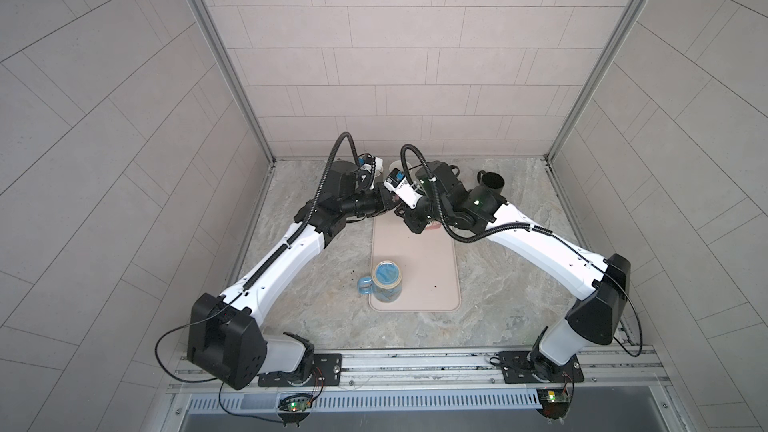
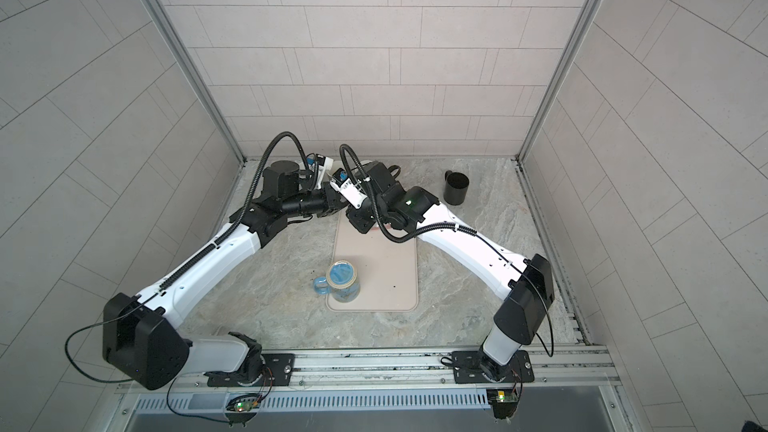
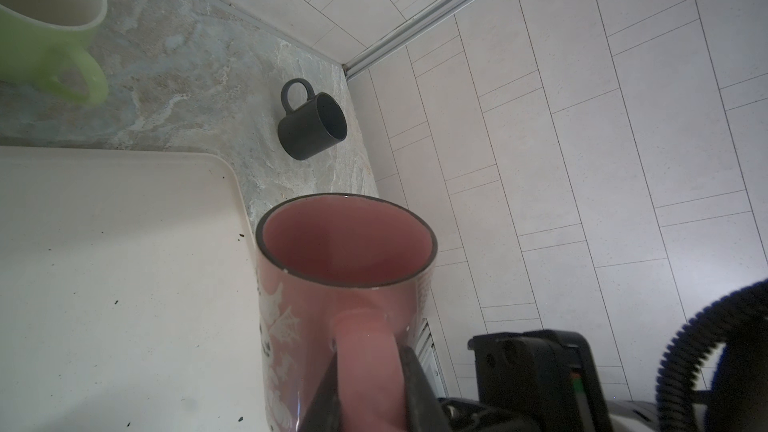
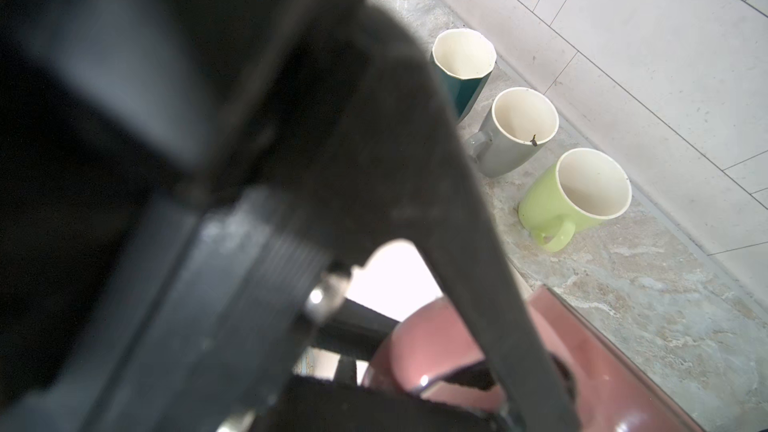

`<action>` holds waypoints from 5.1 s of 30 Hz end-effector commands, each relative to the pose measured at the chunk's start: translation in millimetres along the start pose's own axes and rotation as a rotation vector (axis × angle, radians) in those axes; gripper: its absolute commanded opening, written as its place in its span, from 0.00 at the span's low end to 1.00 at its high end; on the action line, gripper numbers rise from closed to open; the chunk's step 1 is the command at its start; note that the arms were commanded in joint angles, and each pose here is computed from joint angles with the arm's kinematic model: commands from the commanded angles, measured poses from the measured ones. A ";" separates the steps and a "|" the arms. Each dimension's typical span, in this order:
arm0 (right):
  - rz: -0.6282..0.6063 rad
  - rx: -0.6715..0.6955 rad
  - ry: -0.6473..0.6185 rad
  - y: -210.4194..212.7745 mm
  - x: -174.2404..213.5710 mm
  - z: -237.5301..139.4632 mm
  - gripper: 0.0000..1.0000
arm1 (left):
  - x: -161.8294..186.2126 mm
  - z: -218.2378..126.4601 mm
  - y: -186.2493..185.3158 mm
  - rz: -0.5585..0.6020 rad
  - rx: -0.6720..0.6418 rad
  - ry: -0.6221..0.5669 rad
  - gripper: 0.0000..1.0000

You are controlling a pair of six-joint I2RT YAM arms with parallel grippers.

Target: Turn the mug right side up

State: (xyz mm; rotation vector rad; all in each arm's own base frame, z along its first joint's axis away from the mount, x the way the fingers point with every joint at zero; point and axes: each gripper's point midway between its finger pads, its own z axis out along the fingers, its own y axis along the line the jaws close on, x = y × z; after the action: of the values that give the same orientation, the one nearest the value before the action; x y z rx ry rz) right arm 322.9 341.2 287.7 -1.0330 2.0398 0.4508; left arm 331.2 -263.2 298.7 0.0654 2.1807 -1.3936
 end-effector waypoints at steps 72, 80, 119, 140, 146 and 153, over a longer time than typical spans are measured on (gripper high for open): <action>0.253 0.246 -0.210 -100.4 38.1 -115.8 0.13 | -114.8 174.8 4.4 0.483 0.173 -0.399 0.00; 0.273 0.246 -0.206 -107.9 42.2 -110.6 0.12 | -123.1 186.3 25.3 0.529 0.161 -0.503 0.00; 0.321 0.235 -0.193 -122.7 56.1 -99.5 0.10 | -113.2 223.3 124.5 0.661 -0.030 -0.601 0.00; 0.335 0.224 -0.224 -118.1 57.5 -104.5 0.10 | -104.6 224.4 157.9 0.617 -0.051 -0.536 0.25; 0.336 0.228 -0.228 -117.4 58.4 -107.3 0.10 | -102.4 224.1 156.9 0.594 0.000 -0.525 0.33; 0.338 0.233 -0.236 -117.0 57.8 -110.6 0.10 | -97.7 223.2 161.3 0.559 0.016 -0.517 0.33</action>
State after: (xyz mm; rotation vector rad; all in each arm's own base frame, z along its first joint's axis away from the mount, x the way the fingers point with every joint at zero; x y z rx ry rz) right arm 345.0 176.6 307.1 -0.4891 2.0281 0.4611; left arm 561.1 -357.4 141.8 0.2689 1.5992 -0.9379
